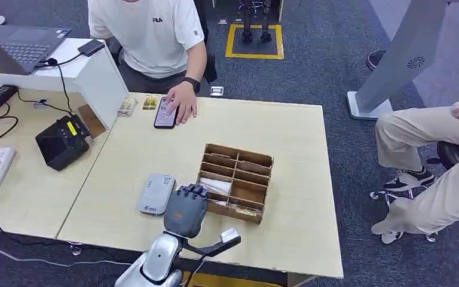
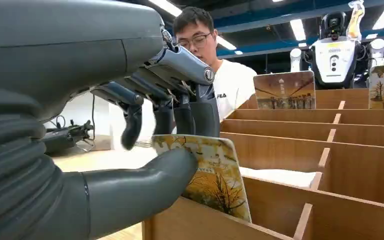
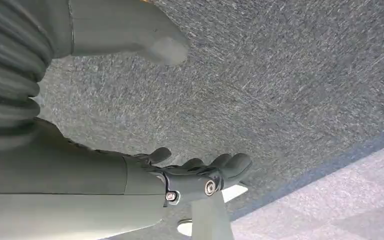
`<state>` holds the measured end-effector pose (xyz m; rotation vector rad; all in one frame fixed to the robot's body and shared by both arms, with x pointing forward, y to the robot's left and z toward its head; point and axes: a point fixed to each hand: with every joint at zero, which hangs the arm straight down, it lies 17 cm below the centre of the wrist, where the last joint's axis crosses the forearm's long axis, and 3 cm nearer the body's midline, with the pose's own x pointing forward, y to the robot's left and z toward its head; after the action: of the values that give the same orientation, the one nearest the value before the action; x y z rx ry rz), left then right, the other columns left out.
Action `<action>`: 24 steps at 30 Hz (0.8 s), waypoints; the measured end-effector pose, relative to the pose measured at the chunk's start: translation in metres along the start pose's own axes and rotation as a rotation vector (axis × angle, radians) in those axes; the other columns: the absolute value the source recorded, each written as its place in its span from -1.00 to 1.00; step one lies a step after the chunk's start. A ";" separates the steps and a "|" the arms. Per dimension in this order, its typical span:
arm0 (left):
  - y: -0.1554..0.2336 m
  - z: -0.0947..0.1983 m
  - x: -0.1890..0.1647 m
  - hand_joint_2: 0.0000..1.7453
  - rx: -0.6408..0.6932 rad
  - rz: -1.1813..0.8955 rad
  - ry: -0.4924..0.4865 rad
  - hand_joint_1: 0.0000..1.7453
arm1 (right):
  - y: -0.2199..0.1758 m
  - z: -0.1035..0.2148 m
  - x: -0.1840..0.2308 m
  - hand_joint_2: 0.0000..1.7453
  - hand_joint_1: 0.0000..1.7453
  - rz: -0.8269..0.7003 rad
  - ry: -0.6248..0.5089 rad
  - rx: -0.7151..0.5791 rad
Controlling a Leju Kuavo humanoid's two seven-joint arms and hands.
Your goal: Pass the card to the sensor for recognition and then transmit it.
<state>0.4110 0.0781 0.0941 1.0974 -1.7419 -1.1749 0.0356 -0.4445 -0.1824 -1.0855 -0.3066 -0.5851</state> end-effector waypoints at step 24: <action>0.043 -0.006 0.007 1.00 0.154 0.229 -0.015 1.00 | 0.003 0.002 -0.001 1.00 -1.00 0.003 0.000 0.010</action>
<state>0.4034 0.0792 0.1377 0.9483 -1.9379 -0.9240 0.0366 -0.4412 -0.1843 -1.0766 -0.3073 -0.5806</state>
